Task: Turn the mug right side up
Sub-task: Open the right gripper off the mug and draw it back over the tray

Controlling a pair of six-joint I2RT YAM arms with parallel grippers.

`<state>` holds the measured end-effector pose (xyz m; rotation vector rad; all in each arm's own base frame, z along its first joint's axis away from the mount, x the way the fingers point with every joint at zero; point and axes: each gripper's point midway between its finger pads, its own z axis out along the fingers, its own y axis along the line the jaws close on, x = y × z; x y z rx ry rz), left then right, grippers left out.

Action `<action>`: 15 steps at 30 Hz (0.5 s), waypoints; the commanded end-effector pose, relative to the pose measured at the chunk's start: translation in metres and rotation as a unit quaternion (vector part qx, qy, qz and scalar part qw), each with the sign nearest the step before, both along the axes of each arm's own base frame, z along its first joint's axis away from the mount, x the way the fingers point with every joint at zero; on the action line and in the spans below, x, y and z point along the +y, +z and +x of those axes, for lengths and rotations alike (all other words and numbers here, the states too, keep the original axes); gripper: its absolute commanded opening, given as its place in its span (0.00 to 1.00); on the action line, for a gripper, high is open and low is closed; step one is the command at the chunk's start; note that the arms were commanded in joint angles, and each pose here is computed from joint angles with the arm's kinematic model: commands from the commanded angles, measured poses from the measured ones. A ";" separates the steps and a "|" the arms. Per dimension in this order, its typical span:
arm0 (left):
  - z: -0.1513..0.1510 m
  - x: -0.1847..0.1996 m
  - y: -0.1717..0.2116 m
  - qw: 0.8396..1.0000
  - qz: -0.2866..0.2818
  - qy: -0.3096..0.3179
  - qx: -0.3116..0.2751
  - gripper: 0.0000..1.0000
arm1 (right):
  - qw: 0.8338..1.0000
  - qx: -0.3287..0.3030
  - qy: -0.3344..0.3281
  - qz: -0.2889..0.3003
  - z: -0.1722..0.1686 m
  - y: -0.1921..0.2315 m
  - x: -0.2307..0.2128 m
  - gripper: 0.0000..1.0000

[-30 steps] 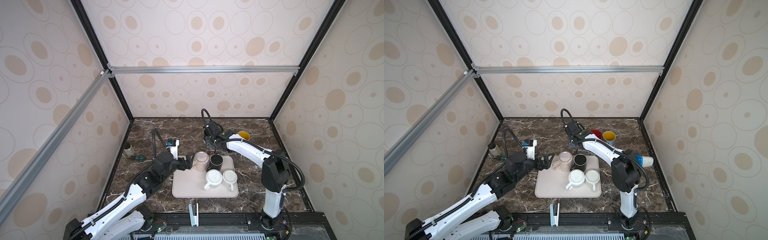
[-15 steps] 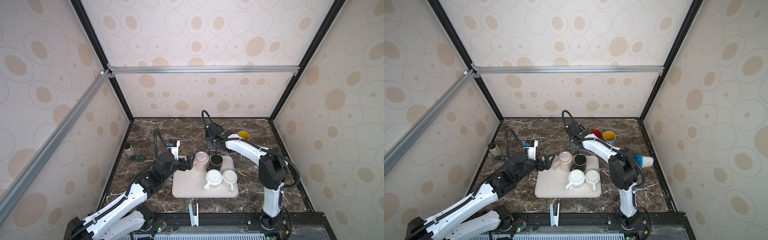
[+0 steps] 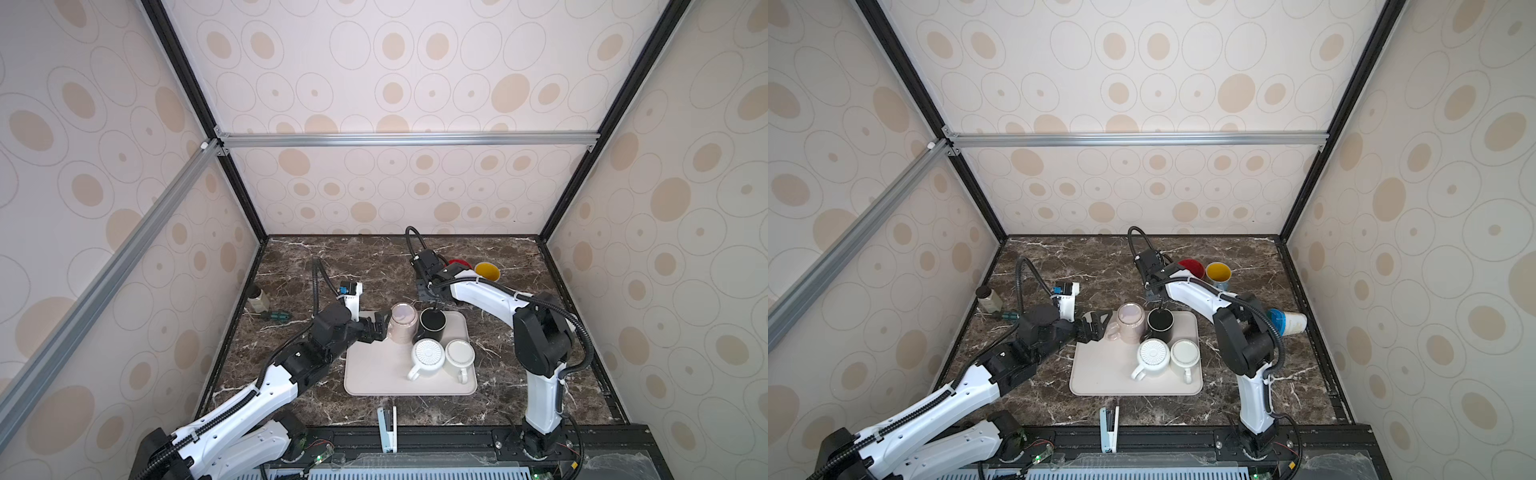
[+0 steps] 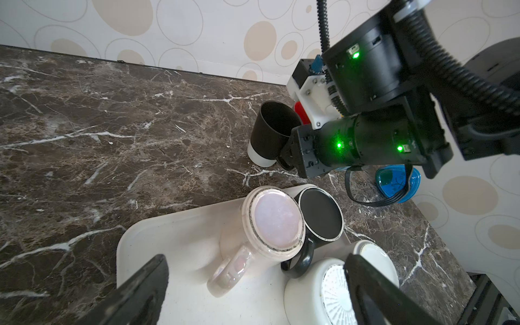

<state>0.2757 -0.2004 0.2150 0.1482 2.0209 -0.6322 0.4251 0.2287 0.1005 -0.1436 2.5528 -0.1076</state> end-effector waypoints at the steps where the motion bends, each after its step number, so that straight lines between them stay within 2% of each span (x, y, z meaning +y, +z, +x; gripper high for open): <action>1: 0.003 0.000 0.001 1.000 -0.005 0.001 -0.006 0.98 | 0.999 -0.034 -0.017 -0.007 0.013 0.007 -0.005 0.00; 15: 0.001 0.001 -0.007 1.000 -0.002 0.001 -0.002 0.98 | 0.999 -0.024 -0.024 0.004 0.015 -0.004 -0.004 0.00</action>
